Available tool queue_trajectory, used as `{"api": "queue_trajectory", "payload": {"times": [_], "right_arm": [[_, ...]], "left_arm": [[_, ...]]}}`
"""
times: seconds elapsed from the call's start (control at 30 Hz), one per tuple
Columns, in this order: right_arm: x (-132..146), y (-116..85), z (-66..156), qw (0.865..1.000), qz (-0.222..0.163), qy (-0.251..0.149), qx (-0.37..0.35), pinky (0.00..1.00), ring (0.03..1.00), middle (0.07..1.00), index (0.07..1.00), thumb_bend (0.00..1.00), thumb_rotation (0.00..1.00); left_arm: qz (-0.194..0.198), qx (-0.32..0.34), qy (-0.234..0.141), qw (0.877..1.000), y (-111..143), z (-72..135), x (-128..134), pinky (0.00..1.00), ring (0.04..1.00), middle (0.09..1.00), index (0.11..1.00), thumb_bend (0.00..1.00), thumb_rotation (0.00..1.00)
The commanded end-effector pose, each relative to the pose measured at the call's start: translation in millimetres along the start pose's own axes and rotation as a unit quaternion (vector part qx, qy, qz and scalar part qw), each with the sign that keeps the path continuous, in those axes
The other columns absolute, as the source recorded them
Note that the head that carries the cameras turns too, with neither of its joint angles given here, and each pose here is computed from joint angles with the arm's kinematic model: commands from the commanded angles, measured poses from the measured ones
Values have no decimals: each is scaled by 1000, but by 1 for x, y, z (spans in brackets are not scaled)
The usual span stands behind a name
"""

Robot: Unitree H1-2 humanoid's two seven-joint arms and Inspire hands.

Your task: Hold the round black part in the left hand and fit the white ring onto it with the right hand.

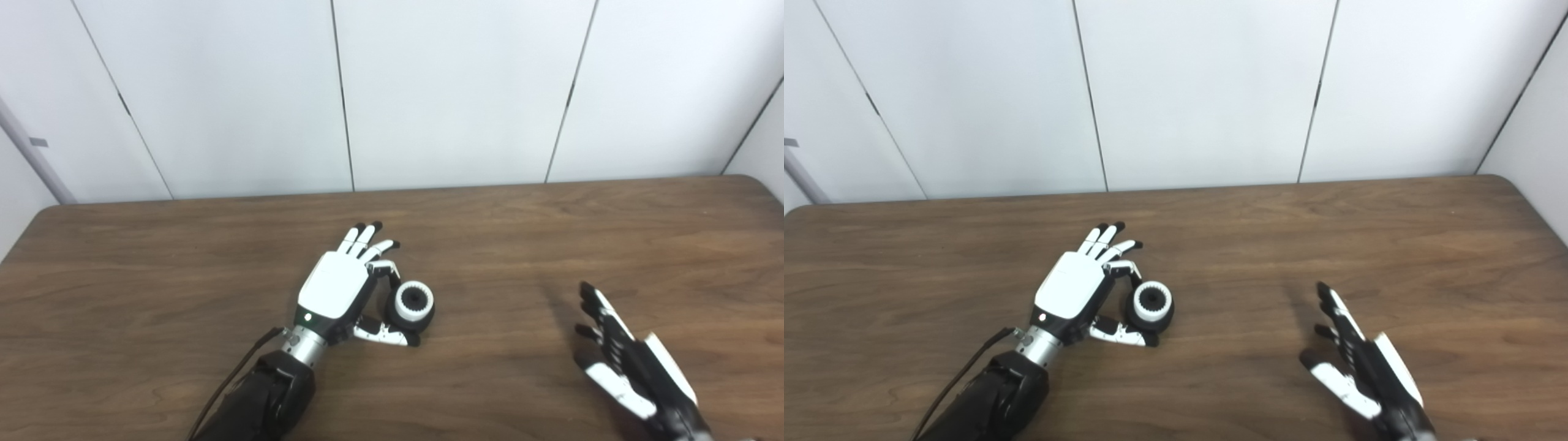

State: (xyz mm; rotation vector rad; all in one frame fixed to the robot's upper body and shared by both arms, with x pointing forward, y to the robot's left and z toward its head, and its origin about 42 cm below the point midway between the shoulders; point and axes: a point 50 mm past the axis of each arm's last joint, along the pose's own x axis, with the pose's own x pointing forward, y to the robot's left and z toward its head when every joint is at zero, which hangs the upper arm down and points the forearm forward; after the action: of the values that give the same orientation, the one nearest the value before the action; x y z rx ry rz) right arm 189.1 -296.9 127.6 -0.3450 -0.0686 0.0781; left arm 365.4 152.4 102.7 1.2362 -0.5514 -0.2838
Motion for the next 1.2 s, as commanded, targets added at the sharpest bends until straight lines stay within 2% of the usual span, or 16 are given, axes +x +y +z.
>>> {"api": "queue_trajectory", "payload": {"times": [0.0, 0.13, 0.23, 0.4, 0.6, 0.63, 0.67, 0.7, 0.77, 0.87, 0.97, 1.17], "right_arm": [[-7, -2, 1, 1000, -19, -19, 1, 855, 965, 997, 997, 535, 751], [-5, 1, 0, 999, -33, -33, -10, 845, 950, 978, 974, 458, 676], [-2, 1, -1, 999, -36, -36, -10, 830, 939, 968, 963, 439, 645], [-1, 1, -1, 999, -37, -34, -9, 838, 943, 968, 963, 425, 633], [0, 1, -1, 999, -36, -29, -8, 828, 941, 966, 964, 471, 641], [0, 1, -1, 999, -35, -29, -9, 829, 944, 968, 966, 482, 645], [0, 1, 0, 999, -34, -28, -10, 827, 943, 968, 967, 487, 650], [0, 1, 0, 999, -33, -27, -10, 825, 944, 968, 970, 495, 659], [0, 1, 1, 999, -31, -25, -15, 821, 944, 970, 973, 517, 673], [0, 2, 1, 999, -25, -21, -31, 820, 946, 972, 979, 576, 703], [0, 2, 1, 999, -19, -15, -43, 825, 951, 976, 983, 632, 719], [2, 3, 1, 999, -11, -12, -50, 821, 961, 984, 988, 670, 705]], "left_arm": [[-69, -5, 47, 996, -44, -11, -50, 1000, 986, 856, 480, 522, 50], [-72, -5, 50, 996, -45, -12, -49, 1000, 977, 852, 480, 523, 50], [-72, -9, 53, 996, -46, -13, -49, 1000, 975, 850, 480, 522, 50], [-79, -8, 57, 995, -46, -12, -48, 1000, 972, 851, 479, 522, 51], [-110, -27, 68, 991, -44, -12, -47, 1000, 994, 890, 488, 523, 64], [-118, -31, 69, 990, -43, -12, -47, 1000, 998, 905, 541, 806, 138], [-127, -36, 71, 989, -42, -11, -47, 1000, 999, 918, 569, 902, 184], [-136, -40, 73, 987, -41, -11, -47, 1000, 1000, 932, 592, 951, 235], [-153, -44, 78, 984, -40, -11, -47, 1000, 1000, 961, 629, 991, 325], [-173, -50, 81, 980, -39, -12, -46, 1000, 1000, 994, 671, 1000, 416], [-188, -57, 88, 977, -38, -13, -46, 1000, 1000, 1000, 701, 1000, 470], [-194, -68, 102, 973, -31, -13, -43, 1000, 1000, 1000, 737, 1000, 476]]}}
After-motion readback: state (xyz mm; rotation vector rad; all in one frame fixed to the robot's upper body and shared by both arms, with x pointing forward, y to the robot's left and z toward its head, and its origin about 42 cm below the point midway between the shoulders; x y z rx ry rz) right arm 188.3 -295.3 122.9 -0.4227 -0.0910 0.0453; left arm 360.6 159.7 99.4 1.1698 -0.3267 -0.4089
